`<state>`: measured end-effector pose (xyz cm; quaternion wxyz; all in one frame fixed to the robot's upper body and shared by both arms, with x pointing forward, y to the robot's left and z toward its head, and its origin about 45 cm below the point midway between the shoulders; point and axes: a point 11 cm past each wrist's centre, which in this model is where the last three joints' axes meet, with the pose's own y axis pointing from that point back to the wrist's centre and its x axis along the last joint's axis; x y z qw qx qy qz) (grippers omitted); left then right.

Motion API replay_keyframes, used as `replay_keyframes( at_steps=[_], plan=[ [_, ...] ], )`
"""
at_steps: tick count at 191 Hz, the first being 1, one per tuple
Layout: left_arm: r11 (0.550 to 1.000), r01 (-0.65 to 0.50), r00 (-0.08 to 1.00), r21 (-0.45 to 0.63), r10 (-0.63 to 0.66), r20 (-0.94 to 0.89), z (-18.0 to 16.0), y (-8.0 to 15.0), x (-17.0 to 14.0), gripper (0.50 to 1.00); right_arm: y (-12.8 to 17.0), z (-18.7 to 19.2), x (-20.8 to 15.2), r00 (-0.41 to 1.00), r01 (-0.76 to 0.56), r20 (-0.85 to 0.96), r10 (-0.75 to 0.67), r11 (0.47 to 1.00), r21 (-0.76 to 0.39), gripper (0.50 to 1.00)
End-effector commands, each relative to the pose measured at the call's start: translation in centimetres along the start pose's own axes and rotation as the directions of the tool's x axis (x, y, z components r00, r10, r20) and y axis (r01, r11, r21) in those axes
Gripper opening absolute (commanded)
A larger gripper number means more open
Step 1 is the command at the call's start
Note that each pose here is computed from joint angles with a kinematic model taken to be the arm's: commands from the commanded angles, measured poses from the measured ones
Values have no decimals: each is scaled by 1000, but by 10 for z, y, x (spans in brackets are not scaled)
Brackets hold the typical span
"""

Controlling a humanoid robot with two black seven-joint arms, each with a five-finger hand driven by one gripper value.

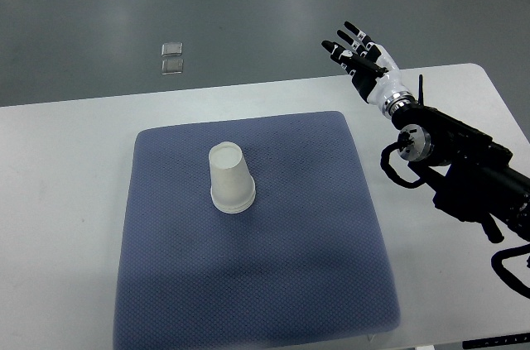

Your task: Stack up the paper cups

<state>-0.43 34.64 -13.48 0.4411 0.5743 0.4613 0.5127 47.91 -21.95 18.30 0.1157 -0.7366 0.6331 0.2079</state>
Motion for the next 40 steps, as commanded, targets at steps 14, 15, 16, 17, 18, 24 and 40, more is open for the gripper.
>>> replay_keyframes(
  at_steps=[14, 15, 16, 17, 18, 24, 40],
  plan=[
    [1000, 0, 1000, 0, 0, 0, 0, 0, 0, 1000, 3, 2, 6, 1000, -12, 0, 12, 1000, 1, 913],
    [1000, 0, 1000, 0, 0, 0, 0, 0, 0, 1000, 3, 2, 6, 1000, -12, 0, 12, 1000, 1, 913],
    [1000, 0, 1000, 0, 0, 0, 0, 0, 0, 1000, 3, 3, 7, 1000, -13, 0, 13, 1000, 1, 913],
    [1000, 0, 1000, 0, 0, 0, 0, 0, 0, 1000, 3, 3, 7, 1000, -13, 0, 13, 1000, 1, 913],
    [1000, 0, 1000, 0, 0, 0, 0, 0, 0, 1000, 4, 3, 7, 1000, -14, 0, 14, 1000, 1, 913],
    [1000, 0, 1000, -1, 0, -1, 0, 0, 0, 1000, 4, 4, 8, 1000, -16, 0, 16, 1000, 0, 913],
    [1000, 0, 1000, 1, 0, 0, -1, 0, 0, 1000, 5, 4, 9, 1000, -18, 2, 18, 1000, 14, 911]
  ],
)
